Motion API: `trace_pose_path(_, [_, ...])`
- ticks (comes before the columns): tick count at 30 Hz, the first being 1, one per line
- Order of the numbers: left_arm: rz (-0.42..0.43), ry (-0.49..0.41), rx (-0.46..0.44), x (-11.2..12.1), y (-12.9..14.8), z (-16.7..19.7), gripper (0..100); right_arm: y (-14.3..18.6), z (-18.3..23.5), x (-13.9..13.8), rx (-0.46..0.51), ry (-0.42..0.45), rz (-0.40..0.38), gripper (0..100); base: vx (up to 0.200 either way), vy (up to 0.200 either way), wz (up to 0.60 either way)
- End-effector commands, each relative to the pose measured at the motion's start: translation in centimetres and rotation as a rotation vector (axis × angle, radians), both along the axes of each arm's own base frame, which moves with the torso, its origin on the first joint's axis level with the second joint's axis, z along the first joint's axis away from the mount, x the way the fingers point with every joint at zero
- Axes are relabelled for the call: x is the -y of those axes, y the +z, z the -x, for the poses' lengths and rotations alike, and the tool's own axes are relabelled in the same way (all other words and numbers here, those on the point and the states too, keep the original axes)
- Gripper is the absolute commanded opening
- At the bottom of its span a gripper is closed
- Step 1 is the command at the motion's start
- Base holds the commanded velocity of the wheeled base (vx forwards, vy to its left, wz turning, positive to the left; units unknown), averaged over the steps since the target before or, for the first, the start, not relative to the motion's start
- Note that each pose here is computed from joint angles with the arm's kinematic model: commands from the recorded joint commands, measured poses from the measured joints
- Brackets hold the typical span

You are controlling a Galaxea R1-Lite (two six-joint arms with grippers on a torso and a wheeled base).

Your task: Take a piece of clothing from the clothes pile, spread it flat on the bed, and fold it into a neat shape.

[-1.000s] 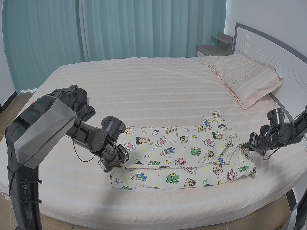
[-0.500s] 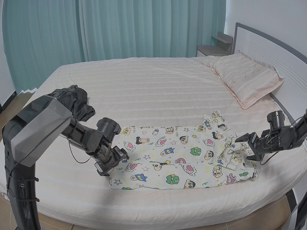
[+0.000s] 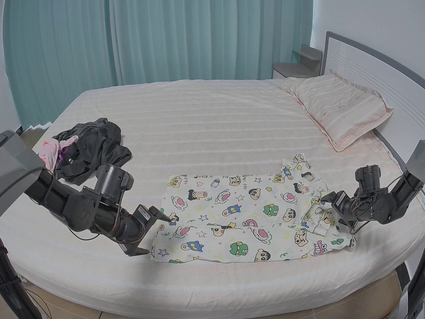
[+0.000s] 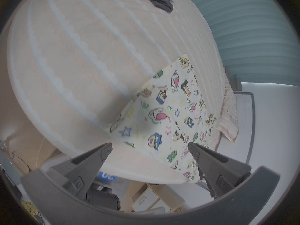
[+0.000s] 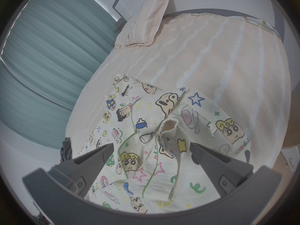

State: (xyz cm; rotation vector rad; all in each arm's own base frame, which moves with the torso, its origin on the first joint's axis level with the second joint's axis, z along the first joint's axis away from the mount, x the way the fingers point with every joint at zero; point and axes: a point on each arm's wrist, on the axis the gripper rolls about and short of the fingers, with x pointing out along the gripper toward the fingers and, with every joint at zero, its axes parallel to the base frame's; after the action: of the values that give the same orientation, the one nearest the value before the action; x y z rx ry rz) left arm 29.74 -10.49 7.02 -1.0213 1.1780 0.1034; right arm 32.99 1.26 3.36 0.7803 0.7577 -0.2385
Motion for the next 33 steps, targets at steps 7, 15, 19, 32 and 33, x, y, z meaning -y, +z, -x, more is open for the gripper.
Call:
trace_pose_path(7, [0.046,-0.022,-0.018,0.3,0.0,2.4,100,-1.8,-1.9,-0.1,-0.006,-0.018,0.012,100,0.000,0.000,0.00])
trace_pose_path(15, [0.052,-0.022,-0.004,0.4,0.0,2.3,100,-2.2,-2.1,0.2,-0.013,-0.031,0.018,0,0.000,0.000,0.00])
trace_pose_path(19, [0.054,-0.021,-0.001,0.3,0.0,2.4,100,-2.3,-1.6,0.3,-0.028,-0.034,0.031,0,0.000,0.000,0.00])
trace_pose_path(32, [0.083,0.013,0.023,0.4,0.2,2.2,100,1.8,0.5,-0.2,0.052,-0.023,0.058,0,0.000,0.000,0.00])
trace_pose_path(33, [0.081,0.012,0.022,0.4,0.2,2.2,100,2.3,0.7,-0.2,0.058,-0.020,0.058,0,0.000,0.000,0.00])
